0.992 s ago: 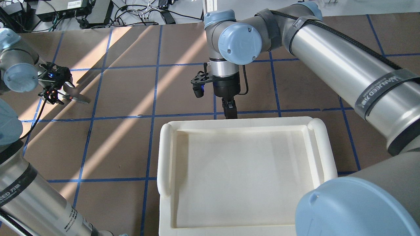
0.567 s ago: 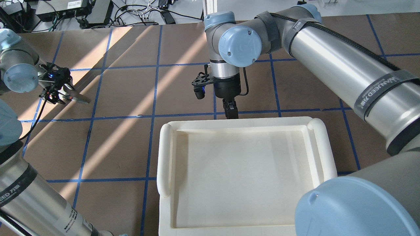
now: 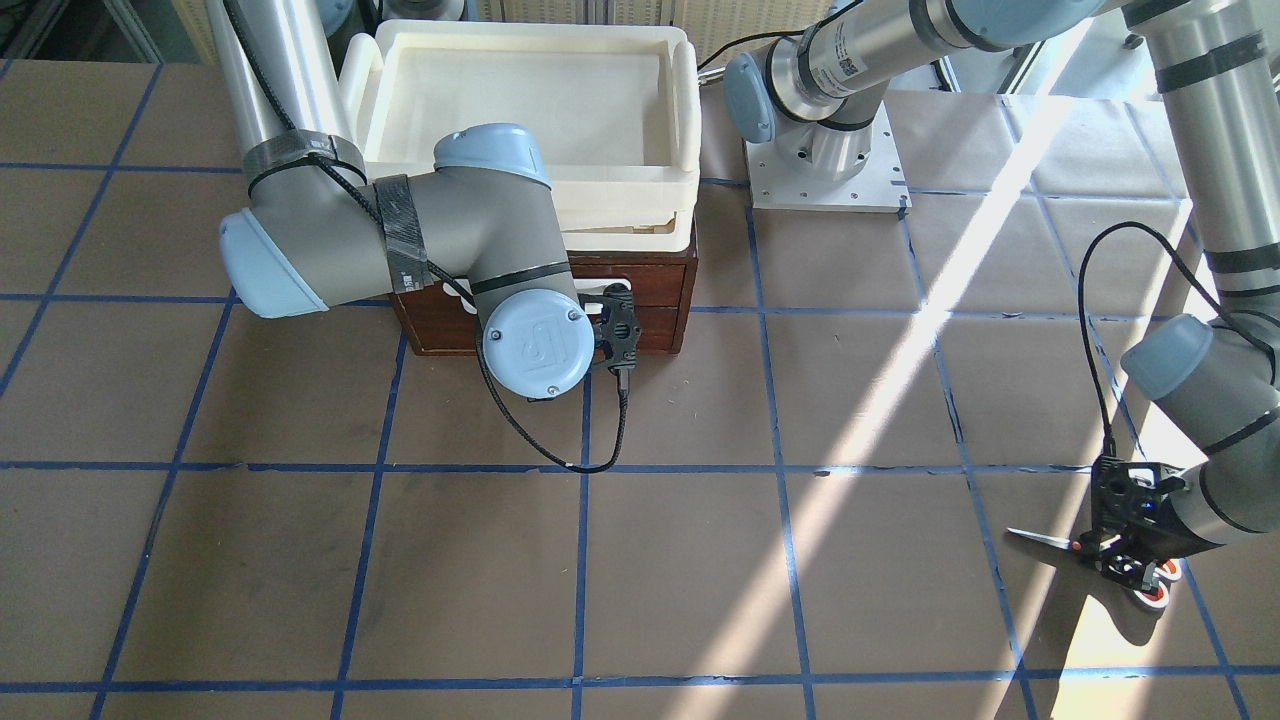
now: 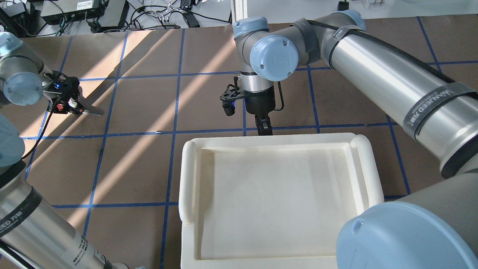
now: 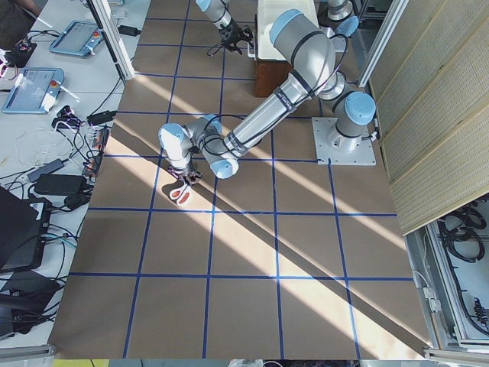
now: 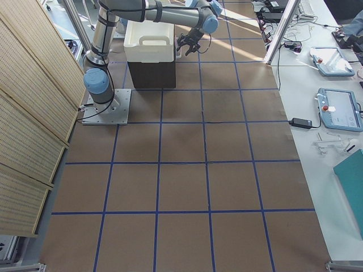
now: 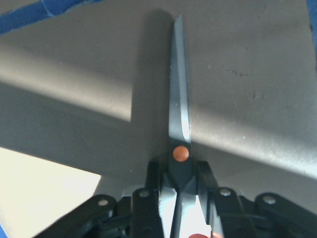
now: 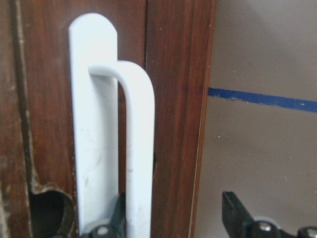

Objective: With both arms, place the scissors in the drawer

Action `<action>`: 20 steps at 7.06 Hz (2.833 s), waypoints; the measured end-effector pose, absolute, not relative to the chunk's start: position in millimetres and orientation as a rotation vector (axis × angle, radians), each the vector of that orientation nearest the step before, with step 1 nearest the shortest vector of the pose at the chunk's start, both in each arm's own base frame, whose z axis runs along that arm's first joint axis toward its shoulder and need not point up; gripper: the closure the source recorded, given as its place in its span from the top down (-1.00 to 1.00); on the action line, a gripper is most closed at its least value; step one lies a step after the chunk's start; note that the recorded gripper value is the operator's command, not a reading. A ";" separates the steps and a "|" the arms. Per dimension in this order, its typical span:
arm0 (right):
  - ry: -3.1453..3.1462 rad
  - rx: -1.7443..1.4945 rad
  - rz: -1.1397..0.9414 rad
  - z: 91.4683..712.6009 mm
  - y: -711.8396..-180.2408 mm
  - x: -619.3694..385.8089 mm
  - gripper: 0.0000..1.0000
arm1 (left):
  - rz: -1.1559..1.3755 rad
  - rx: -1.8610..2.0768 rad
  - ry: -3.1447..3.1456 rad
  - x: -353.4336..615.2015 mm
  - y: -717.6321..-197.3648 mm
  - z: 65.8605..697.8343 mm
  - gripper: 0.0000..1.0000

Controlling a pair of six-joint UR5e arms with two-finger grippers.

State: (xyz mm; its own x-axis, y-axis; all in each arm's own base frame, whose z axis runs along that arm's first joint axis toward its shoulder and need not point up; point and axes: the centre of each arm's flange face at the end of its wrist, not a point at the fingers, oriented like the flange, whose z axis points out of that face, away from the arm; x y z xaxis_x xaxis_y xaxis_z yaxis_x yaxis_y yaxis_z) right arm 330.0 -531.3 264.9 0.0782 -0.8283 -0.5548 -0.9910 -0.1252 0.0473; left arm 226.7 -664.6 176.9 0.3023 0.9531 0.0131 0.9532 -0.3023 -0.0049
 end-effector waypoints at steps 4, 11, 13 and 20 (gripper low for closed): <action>1.848 -2.092 0.558 275.0 -550.5 330.5 0.22 | -0.001 -2.544 -1.836 193.4 -665.7 222.7 -1.00; 1.960 -2.217 0.339 285.4 -606.4 326.4 0.22 | -0.012 -2.385 -2.019 147.3 -655.4 281.1 -1.00; 1.996 -2.254 0.286 288.1 -615.8 324.4 0.22 | -0.015 -2.369 -2.028 146.7 -655.5 278.7 -1.00; 2.047 -2.328 0.174 298.9 -628.0 324.3 1.00 | -0.018 -2.360 -2.023 145.6 -655.0 276.8 -1.00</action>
